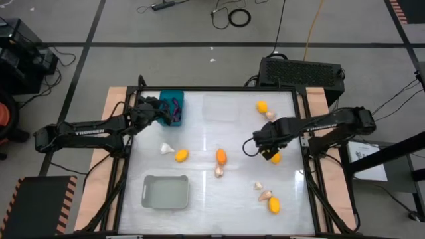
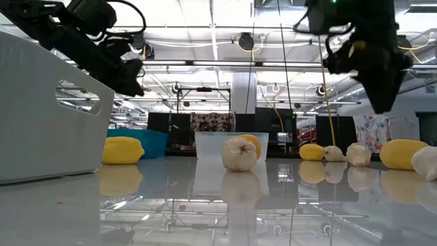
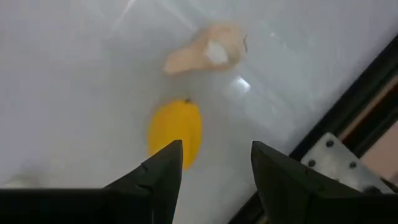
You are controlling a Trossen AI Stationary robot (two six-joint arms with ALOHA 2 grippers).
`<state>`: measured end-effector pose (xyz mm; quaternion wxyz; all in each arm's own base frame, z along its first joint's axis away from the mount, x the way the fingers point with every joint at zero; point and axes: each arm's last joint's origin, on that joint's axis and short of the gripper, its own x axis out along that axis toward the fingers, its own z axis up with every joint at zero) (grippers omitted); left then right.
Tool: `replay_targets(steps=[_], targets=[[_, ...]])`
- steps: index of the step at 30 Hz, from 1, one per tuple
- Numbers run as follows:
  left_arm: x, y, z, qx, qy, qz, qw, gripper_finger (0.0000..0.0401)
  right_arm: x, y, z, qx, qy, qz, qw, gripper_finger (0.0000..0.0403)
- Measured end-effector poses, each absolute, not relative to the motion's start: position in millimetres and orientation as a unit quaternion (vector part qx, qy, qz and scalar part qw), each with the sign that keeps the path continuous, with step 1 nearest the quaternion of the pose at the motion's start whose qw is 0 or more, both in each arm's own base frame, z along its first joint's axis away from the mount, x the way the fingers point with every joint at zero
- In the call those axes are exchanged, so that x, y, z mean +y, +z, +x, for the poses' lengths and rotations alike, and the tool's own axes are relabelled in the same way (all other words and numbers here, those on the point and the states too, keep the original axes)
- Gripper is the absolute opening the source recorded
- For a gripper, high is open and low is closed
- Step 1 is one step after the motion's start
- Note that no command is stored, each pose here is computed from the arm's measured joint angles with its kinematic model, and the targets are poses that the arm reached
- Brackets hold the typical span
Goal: Sort produce into baskets
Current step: Put the garlic into the transparent bin
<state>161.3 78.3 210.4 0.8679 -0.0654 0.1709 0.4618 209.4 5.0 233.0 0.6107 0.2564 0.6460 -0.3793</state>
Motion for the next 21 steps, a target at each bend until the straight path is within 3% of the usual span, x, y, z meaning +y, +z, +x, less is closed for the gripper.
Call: replay_targets(steps=[4,10,16,21], targets=[[79,216,164,0.140,0.461,-0.067,0.874,0.0171,-4,214,211,0.629,-0.383,0.248,0.630,0.0200],[80,226,166,0.097,0.458,-0.051,0.882,0.0171,-17,206,214,0.612,-0.376,0.228,0.657,0.0259],[81,233,168,0.055,0.458,-0.053,0.886,0.0171,-25,205,214,0.603,-0.390,0.226,0.658,0.0315],[81,233,168,0.059,0.458,-0.053,0.885,0.0171,-32,187,211,0.606,-0.374,0.217,0.668,0.0339]])
